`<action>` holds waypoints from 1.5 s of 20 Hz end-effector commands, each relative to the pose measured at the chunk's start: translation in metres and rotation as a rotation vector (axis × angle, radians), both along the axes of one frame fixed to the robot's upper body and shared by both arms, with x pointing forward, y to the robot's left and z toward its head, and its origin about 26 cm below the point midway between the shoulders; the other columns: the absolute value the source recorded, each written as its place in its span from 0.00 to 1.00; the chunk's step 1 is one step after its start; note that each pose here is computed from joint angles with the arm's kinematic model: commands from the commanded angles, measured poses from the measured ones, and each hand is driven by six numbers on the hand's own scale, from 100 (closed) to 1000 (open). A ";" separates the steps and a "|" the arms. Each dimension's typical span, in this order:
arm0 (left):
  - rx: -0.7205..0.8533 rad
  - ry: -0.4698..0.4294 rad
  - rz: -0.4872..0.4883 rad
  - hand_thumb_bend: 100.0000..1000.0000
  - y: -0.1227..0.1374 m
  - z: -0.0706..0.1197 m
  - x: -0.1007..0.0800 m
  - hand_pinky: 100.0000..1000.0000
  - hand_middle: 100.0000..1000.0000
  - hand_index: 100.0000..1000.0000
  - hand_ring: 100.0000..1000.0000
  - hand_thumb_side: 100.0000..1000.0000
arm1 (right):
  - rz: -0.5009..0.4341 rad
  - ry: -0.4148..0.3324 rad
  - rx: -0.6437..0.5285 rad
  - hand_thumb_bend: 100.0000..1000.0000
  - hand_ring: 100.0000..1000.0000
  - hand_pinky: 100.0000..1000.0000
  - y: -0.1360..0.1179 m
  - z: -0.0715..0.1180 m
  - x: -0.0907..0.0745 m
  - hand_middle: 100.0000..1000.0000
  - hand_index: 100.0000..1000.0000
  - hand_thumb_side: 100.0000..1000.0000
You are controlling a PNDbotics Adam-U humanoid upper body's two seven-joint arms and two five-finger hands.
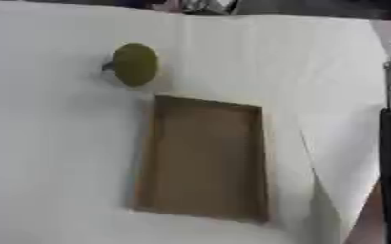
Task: Pick up objects on the table and place them in the box.
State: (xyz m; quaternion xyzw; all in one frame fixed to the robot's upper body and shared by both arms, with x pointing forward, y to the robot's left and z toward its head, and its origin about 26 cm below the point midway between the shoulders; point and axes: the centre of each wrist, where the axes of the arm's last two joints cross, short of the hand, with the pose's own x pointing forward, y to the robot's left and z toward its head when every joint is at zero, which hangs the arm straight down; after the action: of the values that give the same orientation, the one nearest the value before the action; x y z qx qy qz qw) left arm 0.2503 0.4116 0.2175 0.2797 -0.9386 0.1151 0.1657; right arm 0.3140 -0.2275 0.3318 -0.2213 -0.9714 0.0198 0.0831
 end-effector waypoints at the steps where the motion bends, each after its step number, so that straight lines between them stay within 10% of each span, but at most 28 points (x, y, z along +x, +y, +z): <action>1: 0.025 -0.023 0.013 0.00 0.001 0.008 -0.005 0.66 0.56 0.77 0.63 0.53 | -0.010 -0.037 -0.006 0.00 0.49 0.82 -0.002 0.008 -0.006 0.64 0.73 0.51; 14: 0.221 -0.005 0.046 0.00 0.003 0.037 -0.003 0.66 0.57 0.78 0.64 0.48 | -0.007 -0.033 -0.014 0.00 0.49 0.82 -0.001 0.008 -0.006 0.64 0.73 0.51; 30: 0.504 0.168 0.087 0.00 0.038 0.076 0.056 0.73 0.67 0.84 0.72 0.43 | 0.025 -0.023 -0.034 0.00 0.49 0.82 0.006 0.006 -0.006 0.64 0.73 0.51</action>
State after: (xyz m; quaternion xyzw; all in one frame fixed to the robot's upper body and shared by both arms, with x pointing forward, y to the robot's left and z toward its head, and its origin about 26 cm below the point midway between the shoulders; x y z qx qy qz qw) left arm 0.3097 0.4457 0.2745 0.3481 -0.9129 -0.1149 0.1796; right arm 0.3141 -0.2228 0.3306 -0.2139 -0.9727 0.0318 0.0848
